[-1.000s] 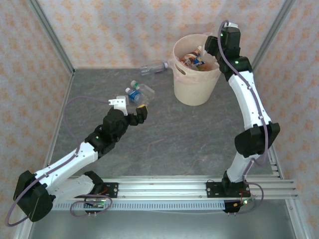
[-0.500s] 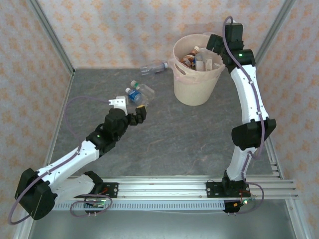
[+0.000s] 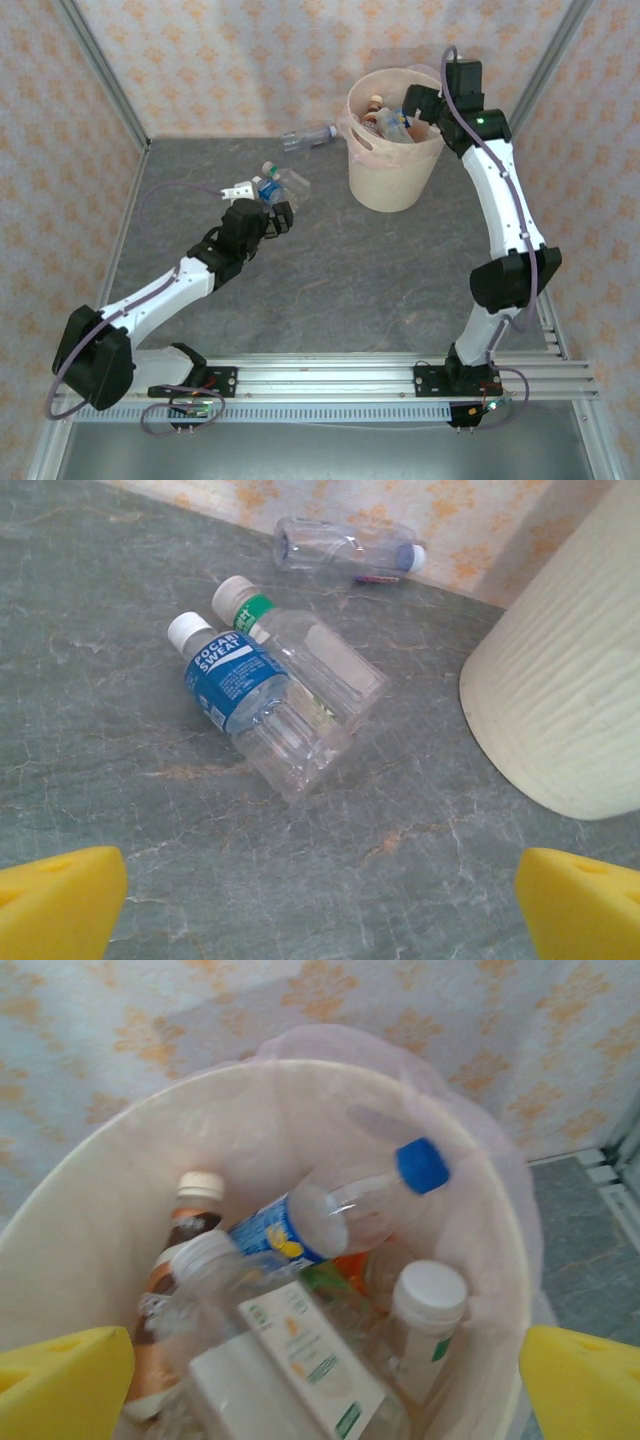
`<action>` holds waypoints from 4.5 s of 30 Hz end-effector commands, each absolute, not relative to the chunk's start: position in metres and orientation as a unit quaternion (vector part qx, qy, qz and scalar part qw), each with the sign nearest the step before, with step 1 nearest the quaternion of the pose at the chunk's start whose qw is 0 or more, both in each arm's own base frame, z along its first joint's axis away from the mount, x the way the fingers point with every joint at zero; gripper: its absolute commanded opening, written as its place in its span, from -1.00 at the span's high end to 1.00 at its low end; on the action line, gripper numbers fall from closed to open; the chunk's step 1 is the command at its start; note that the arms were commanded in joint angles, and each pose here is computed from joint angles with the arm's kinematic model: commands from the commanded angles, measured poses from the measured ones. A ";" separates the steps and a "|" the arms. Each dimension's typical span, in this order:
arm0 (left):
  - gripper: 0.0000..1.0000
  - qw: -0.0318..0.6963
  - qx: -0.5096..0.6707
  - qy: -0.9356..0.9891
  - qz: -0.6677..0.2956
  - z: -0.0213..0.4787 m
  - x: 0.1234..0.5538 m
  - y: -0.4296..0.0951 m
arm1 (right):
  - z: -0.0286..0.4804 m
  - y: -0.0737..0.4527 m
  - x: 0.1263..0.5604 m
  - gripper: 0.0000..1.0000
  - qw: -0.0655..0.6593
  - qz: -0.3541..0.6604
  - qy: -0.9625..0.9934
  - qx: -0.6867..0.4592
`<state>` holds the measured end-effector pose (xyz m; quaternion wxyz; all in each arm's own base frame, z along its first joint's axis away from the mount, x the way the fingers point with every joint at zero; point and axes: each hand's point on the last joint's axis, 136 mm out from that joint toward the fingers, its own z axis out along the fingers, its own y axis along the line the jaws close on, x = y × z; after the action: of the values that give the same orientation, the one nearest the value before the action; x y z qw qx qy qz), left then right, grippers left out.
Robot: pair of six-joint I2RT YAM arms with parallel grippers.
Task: Put the plastic bottles in the bin
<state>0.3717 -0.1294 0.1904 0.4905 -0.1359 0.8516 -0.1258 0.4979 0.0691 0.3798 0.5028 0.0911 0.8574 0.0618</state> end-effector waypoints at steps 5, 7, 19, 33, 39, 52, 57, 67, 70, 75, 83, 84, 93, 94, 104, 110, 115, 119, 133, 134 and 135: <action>-1.00 0.444 -0.216 0.861 -0.120 0.170 0.399 -0.116 | 0.437 0.115 0.449 -0.98 0.577 0.205 0.790 0.034; -1.00 0.434 -0.238 0.861 -0.115 0.161 0.407 -0.106 | 0.440 0.125 0.435 -0.98 0.585 0.240 0.774 0.017; -1.00 0.342 -0.343 0.868 -0.112 0.113 0.469 -0.066 | 0.408 0.166 0.372 -0.98 0.562 0.334 0.755 -0.059; -0.74 0.288 -0.391 0.865 -0.129 0.075 0.521 -0.070 | 0.395 0.160 0.359 -0.98 0.558 0.330 0.760 -0.044; -0.64 0.278 -0.401 0.863 -0.132 0.065 0.523 -0.071 | 0.394 0.160 0.359 -0.98 0.557 0.331 0.761 -0.044; -0.33 0.258 -0.382 0.872 -0.162 0.040 0.531 -0.087 | 0.392 0.162 0.359 -0.98 0.555 0.333 0.761 -0.047; -0.14 0.263 -0.375 0.875 -0.159 0.041 0.526 -0.086 | 0.393 0.163 0.359 -0.98 0.554 0.336 0.760 -0.049; 0.10 0.338 -0.318 0.869 -0.172 0.109 0.510 -0.081 | 0.392 0.174 0.358 -0.98 0.544 0.369 0.751 -0.060; 0.11 0.391 -0.299 0.847 -0.199 0.152 0.500 -0.082 | 0.383 0.189 0.358 -0.98 0.528 0.388 0.750 -0.089; 0.11 0.445 -0.229 0.834 -0.233 0.212 0.480 -0.105 | 0.370 0.212 0.355 -0.98 0.510 0.387 0.756 -0.132; 0.11 0.506 -0.120 0.790 -0.325 0.301 0.448 -0.162 | 0.349 0.257 0.361 -0.98 0.469 0.392 0.773 -0.170; 0.11 0.511 -0.104 0.783 -0.339 0.311 0.443 -0.170 | 0.347 0.262 0.364 -0.98 0.464 0.394 0.776 -0.167; 0.10 0.522 -0.005 0.758 -0.391 0.356 0.414 -0.212 | 0.343 0.311 0.356 -0.98 0.403 0.474 0.753 -0.216; 0.10 0.522 -0.002 0.757 -0.393 0.357 0.414 -0.214 | 0.344 0.317 0.352 -0.98 0.392 0.491 0.745 -0.225; 0.09 0.531 0.012 0.722 -0.444 0.385 0.418 -0.234 | 0.324 0.325 0.359 -0.99 0.369 0.484 0.762 -0.220; 0.10 0.536 0.015 0.715 -0.448 0.392 0.420 -0.237 | 0.320 0.331 0.349 -0.87 0.350 0.493 0.757 -0.248; 0.09 0.540 0.017 0.711 -0.449 0.397 0.419 -0.236 | 0.314 0.329 0.341 -0.46 0.346 0.485 0.758 -0.267; 0.08 0.540 0.020 0.712 -0.448 0.399 0.416 -0.236 | 0.312 0.319 0.347 -0.16 0.369 0.452 0.770 -0.259; -1.00 0.614 -0.059 0.692 -0.375 0.410 0.381 -0.174 | 0.357 0.239 0.398 0.10 0.492 0.223 0.823 -0.174; -1.00 0.621 -0.076 0.693 -0.359 0.408 0.378 -0.163 | 0.364 0.228 0.404 0.10 0.503 0.205 0.824 -0.159; -1.00 0.627 -0.095 0.695 -0.340 0.405 0.375 -0.152 | 0.372 0.216 0.410 0.10 0.515 0.189 0.824 -0.142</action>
<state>0.3820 -0.1844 0.3923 0.5785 -0.0506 0.7141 -0.3909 0.3988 0.2626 0.3303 0.4502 -0.1849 0.8300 0.2725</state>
